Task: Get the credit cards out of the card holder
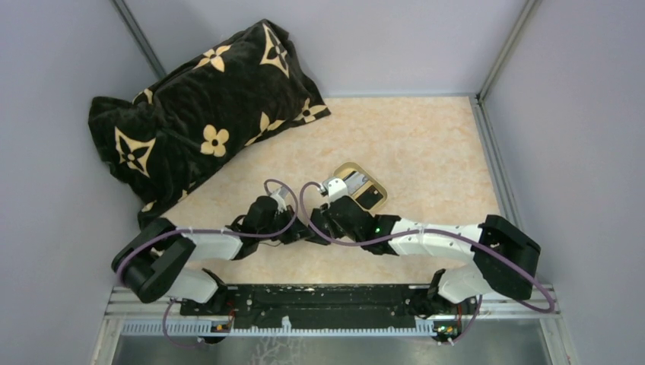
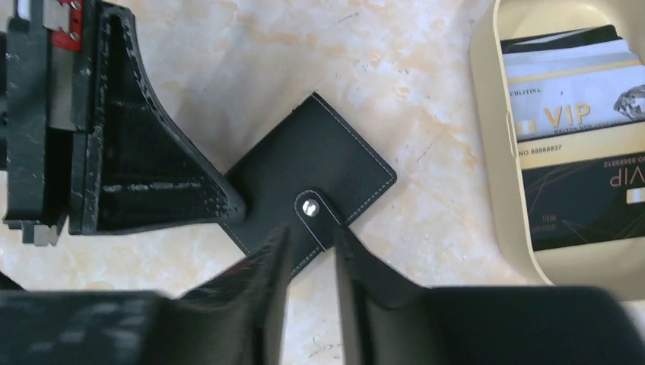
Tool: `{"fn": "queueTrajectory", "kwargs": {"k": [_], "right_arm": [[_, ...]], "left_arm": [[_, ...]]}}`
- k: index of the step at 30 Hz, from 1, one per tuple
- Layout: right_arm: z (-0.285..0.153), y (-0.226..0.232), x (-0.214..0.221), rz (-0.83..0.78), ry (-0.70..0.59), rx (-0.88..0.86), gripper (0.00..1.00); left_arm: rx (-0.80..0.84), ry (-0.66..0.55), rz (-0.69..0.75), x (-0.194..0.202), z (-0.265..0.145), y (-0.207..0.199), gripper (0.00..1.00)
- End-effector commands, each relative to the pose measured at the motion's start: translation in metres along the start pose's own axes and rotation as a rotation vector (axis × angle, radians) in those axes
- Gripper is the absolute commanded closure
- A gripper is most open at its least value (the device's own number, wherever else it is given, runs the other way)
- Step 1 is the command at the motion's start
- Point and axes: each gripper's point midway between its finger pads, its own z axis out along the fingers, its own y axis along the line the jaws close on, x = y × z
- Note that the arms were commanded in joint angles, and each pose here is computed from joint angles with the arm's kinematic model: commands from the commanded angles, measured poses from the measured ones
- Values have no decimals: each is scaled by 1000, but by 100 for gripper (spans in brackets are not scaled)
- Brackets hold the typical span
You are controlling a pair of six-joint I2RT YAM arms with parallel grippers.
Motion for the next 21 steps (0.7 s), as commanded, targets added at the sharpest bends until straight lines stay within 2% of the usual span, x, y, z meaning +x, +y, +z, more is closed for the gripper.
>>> {"fn": "queueTrajectory", "kwargs": {"k": [1, 3, 5, 12, 21], "right_arm": [[11, 4, -35, -36, -79, -17, 66], [16, 3, -34, -28, -72, -30, 54], [23, -1, -28, -31, -52, -22, 47], [41, -8, 5, -89, 34, -3, 44], [50, 0, 32, -91, 108, -59, 45]], "left_arm": [[42, 33, -30, 6, 10, -2, 100], [16, 52, -40, 12, 13, 7, 100], [-1, 70, -48, 16, 16, 14, 100], [-32, 72, -49, 18, 15, 22, 100], [-45, 82, -51, 19, 16, 26, 100]]}}
